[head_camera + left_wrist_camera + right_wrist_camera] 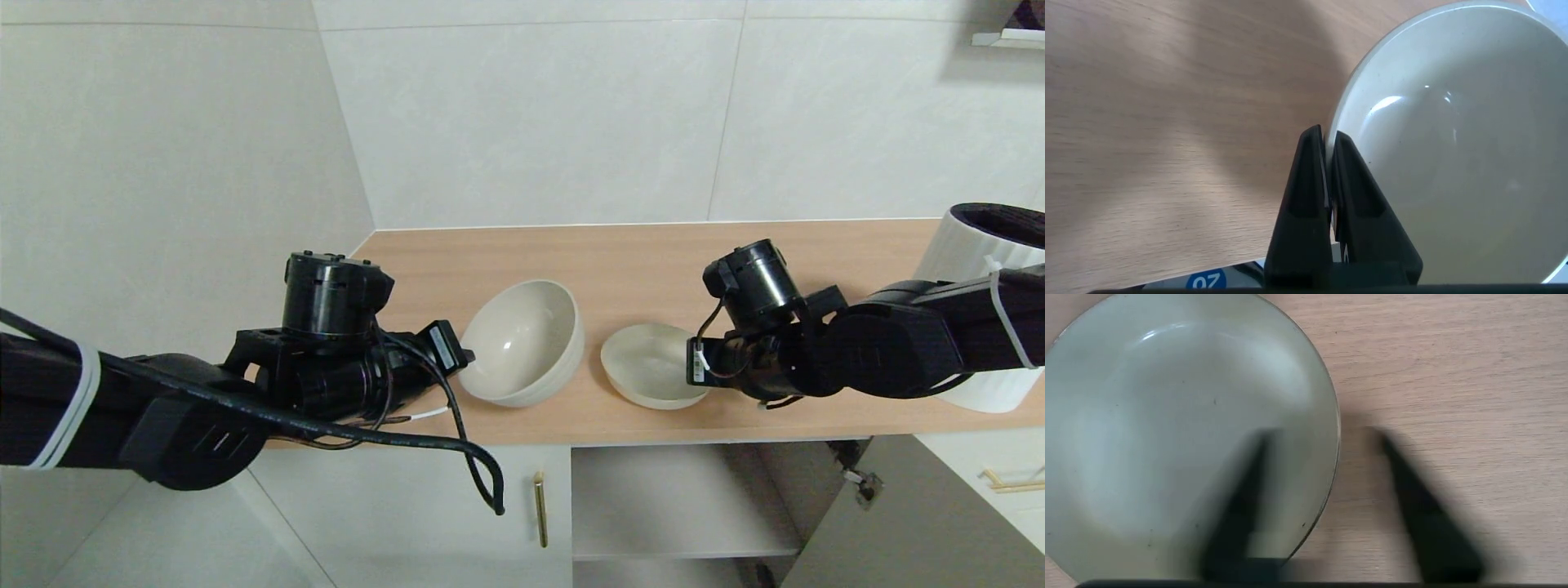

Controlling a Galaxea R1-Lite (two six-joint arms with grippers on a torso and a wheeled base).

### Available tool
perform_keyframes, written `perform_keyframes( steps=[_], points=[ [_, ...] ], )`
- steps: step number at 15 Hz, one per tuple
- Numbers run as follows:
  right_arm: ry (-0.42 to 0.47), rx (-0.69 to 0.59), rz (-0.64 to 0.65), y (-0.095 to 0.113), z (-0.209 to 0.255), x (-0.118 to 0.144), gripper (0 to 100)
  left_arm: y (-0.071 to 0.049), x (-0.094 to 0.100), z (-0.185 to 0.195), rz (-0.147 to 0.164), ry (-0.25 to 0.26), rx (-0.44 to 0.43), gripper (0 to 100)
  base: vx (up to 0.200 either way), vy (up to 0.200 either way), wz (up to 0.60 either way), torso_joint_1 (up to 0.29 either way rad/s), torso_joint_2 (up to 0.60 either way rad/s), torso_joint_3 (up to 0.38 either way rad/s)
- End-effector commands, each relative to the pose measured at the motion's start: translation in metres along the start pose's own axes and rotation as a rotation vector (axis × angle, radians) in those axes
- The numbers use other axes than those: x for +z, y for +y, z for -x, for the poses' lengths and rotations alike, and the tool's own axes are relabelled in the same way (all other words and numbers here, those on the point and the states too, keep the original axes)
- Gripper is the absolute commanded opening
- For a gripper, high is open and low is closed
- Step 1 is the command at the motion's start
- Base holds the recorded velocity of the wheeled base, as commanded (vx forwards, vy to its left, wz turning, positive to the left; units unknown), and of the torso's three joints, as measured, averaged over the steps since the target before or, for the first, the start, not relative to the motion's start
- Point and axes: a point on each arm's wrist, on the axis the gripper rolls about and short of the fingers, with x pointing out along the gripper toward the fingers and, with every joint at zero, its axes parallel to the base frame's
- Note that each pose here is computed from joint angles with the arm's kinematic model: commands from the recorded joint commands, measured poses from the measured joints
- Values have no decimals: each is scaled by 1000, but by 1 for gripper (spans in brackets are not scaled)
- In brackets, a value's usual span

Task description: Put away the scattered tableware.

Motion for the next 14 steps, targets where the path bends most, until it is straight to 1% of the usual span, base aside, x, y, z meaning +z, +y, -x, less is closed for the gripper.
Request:
perform_keyframes(
  steps=[1, 6, 8, 9, 10, 12, 13, 14],
  points=[
    [-4, 2, -3, 0, 2, 1, 0, 0, 0, 1, 0, -2, -2, 0, 0, 0, 0, 0, 0, 0],
    [-12, 9, -6, -1, 7, 3, 0, 0, 2, 2, 2, -9, -1, 0, 0, 0, 0, 0, 0, 0],
    [-22, 20, -12, -4, 16, 5, 0, -1, 4, 8, -5, -23, 3, 0, 0, 0, 0, 0, 0, 0],
    [-31, 32, -15, -6, 25, 7, 0, -3, 7, 16, -14, -33, -1, 0, 0, 0, 0, 0, 0, 0],
    [-35, 37, -17, -7, 30, 7, 0, -3, 7, 20, -26, -29, 3, 0, 0, 0, 0, 0, 0, 0],
    [-44, 97, -16, -18, 59, 6, 0, 1, 5, 49, -101, -22, 21, 0, 0, 0, 0, 0, 0, 0],
    [-20, 163, 1, -21, 81, 2, 0, 1, 3, 61, -126, -25, 16, 0, 0, 0, 0, 0, 0, 0],
    [6, 216, 10, -26, 97, 0, 0, 1, 3, 69, -139, -34, 8, 0, 0, 0, 0, 0, 0, 0]
  ],
)
